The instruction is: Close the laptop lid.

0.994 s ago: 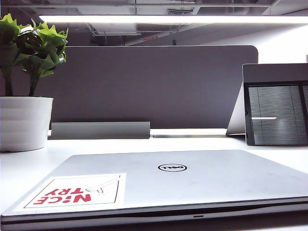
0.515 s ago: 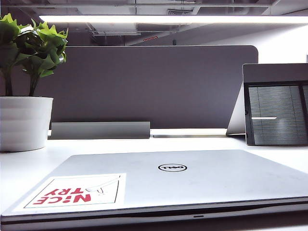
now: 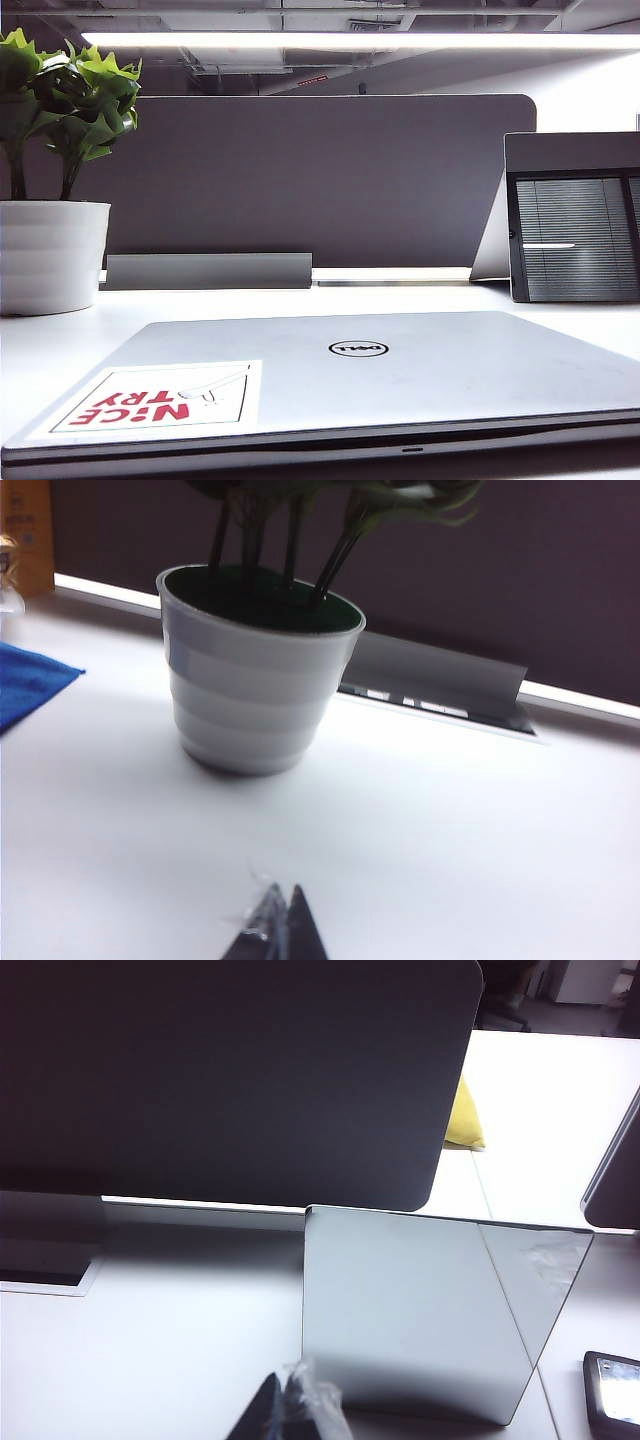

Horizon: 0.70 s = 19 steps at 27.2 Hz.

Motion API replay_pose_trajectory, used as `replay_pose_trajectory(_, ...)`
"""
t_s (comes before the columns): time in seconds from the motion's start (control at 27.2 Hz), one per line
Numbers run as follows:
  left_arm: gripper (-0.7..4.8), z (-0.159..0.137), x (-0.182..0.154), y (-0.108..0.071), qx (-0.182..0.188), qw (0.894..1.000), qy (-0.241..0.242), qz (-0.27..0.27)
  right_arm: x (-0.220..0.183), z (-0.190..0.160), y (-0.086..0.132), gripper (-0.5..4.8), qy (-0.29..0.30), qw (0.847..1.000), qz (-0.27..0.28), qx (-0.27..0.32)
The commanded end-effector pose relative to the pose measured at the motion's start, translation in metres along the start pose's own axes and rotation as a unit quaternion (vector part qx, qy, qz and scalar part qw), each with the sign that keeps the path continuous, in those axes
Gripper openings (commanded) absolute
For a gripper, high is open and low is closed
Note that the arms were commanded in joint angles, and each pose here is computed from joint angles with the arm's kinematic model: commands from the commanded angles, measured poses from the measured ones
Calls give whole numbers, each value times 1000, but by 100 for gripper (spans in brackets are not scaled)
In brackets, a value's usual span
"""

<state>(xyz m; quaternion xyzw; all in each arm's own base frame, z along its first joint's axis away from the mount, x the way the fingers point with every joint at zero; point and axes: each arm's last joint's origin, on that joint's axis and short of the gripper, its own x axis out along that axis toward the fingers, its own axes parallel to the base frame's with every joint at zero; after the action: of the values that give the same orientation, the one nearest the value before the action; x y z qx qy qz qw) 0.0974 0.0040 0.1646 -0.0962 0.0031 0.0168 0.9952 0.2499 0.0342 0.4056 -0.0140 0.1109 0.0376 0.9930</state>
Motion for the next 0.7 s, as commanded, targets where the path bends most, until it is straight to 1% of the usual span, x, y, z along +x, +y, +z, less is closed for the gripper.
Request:
replay_pose_trajectory(0.04, -5, -3, 0, 1, 2, 1000, 17, 10, -2, 3, 0, -3, -9, 1000, -1, 3)
replay_pose_trajectory(0.11, -5, -4, 0, 1, 3, 1000, 19, 10, -2, 3, 0, -3, -9, 1000, -1, 3)
replay_pose_trajectory(0.37, -5, -4, 0, 1, 25, 999, 20, 10, -2, 3, 0, -3, -9, 1000, -1, 3)
replay_pose_trajectory(0.7, -5, -2, 0, 1, 31, 999, 13, 9, -2, 3, 0, -3, -9, 1000, -1, 3)
